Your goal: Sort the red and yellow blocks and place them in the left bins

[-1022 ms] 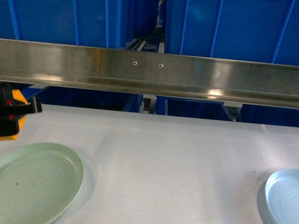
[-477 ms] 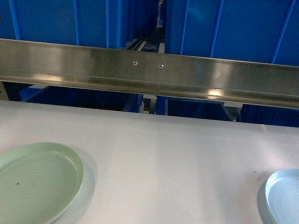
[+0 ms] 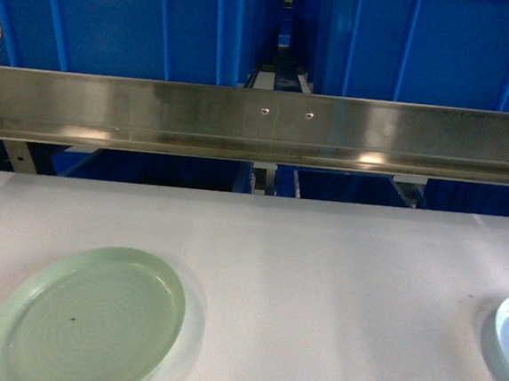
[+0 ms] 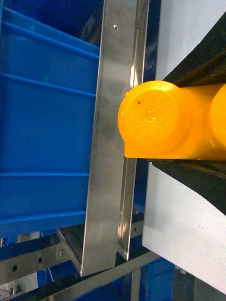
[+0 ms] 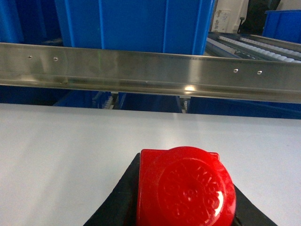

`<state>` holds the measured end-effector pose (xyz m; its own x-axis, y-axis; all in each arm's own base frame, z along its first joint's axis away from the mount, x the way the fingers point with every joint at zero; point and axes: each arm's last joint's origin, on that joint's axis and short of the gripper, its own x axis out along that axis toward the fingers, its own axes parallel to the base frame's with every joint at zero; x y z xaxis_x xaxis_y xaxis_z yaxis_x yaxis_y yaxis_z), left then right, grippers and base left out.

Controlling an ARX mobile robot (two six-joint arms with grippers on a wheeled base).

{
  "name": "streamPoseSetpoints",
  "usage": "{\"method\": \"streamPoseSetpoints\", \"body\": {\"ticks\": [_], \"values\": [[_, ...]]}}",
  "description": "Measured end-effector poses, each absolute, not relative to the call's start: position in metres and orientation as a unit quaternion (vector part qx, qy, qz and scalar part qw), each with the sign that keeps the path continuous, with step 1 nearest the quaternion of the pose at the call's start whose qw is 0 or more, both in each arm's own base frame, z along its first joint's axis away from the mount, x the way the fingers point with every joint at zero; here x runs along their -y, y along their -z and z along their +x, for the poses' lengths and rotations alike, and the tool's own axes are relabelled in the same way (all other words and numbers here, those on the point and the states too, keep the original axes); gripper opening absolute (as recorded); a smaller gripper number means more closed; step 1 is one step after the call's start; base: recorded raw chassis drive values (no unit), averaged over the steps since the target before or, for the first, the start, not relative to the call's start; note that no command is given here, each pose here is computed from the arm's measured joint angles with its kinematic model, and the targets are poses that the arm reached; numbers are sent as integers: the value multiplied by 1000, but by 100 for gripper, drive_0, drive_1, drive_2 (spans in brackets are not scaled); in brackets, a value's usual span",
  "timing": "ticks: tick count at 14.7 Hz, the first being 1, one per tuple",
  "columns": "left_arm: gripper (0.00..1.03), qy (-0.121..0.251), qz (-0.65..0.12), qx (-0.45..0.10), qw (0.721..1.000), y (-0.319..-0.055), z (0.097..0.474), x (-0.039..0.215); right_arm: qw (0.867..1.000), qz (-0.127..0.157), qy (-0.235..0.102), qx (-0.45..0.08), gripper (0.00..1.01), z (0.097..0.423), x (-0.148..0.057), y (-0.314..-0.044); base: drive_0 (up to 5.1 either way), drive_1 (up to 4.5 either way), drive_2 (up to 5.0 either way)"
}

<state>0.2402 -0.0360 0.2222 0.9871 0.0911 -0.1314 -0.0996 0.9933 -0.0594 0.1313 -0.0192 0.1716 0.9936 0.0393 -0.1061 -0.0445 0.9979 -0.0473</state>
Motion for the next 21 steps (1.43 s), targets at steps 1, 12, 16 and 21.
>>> {"method": "streamPoseSetpoints", "body": {"ticks": [1, 12, 16, 21], "values": [[28, -48, -33, -65, 996, -222, 240, 36, 998, -25, -21, -53, 27, 131, 19, -171, 0, 0, 0], [28, -50, -33, -64, 996, -222, 240, 36, 998, -25, -21, -52, 27, 131, 19, -172, -407, 29, 375], [28, -50, -33, -66, 996, -222, 240, 36, 998, -25, -21, -53, 27, 131, 19, -172, -474, 52, 382], [28, -50, -33, -63, 996, -222, 240, 36, 998, -26, -21, -51, 27, 131, 19, -172, -472, 62, 383]]}}
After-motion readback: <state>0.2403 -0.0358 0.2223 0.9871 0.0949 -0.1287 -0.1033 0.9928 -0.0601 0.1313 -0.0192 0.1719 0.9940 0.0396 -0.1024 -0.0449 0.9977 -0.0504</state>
